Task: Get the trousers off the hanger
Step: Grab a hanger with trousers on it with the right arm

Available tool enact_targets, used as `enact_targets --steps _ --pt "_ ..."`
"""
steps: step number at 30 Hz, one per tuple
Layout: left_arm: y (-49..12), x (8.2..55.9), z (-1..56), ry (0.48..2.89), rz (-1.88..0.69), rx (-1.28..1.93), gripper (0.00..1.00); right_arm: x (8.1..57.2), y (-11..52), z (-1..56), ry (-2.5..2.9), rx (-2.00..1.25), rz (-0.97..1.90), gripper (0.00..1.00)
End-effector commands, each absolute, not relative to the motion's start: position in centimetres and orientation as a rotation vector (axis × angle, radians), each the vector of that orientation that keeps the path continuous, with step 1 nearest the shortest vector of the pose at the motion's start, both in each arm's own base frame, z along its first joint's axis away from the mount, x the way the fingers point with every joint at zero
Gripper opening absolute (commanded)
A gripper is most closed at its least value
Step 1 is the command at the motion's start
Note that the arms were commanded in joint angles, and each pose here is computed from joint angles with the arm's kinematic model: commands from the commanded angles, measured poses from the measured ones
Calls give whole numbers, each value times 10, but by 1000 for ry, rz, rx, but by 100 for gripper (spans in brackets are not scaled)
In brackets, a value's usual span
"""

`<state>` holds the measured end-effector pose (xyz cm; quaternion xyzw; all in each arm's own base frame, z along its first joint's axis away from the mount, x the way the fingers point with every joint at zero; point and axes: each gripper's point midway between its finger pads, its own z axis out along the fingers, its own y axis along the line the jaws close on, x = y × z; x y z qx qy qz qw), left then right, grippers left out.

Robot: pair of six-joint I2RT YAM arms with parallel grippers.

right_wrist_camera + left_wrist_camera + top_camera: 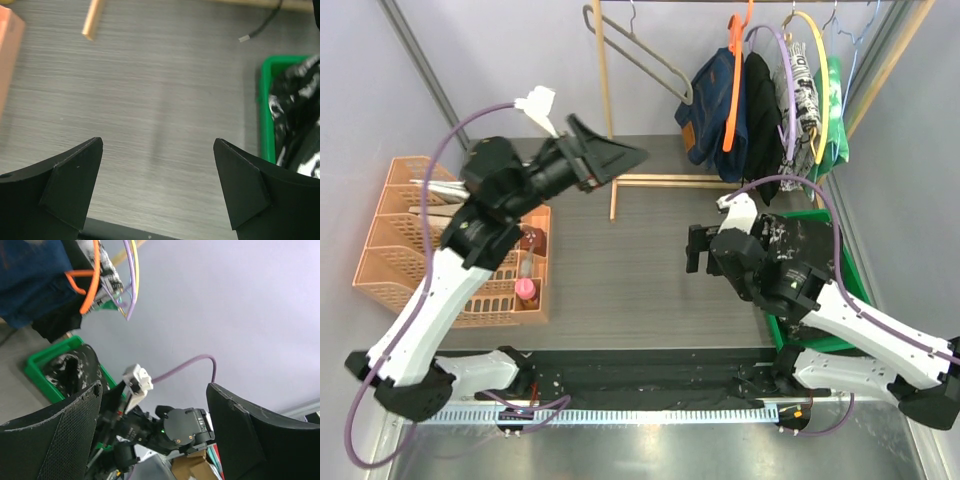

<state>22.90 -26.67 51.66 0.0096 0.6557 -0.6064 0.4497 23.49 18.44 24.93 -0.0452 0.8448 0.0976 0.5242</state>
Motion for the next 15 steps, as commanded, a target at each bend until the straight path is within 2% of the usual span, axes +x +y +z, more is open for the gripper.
enact_targets --steps 1,6,12,14,15 --pt "-307 211 537 1541 -1571 161 84 233 163 251 2061 66 302 97" --pt "-340 205 509 1604 -1531 186 82 256 129 320 1927 214 326 94" --pt "-337 201 479 1661 -1417 175 81 286 114 410 1799 245 341 93" --pt "-334 199 471 1679 -1396 179 81 311 107 418 1804 270 328 93" --pt "-335 199 460 1708 -1383 183 81 314 112 444 1765 253 400 93"
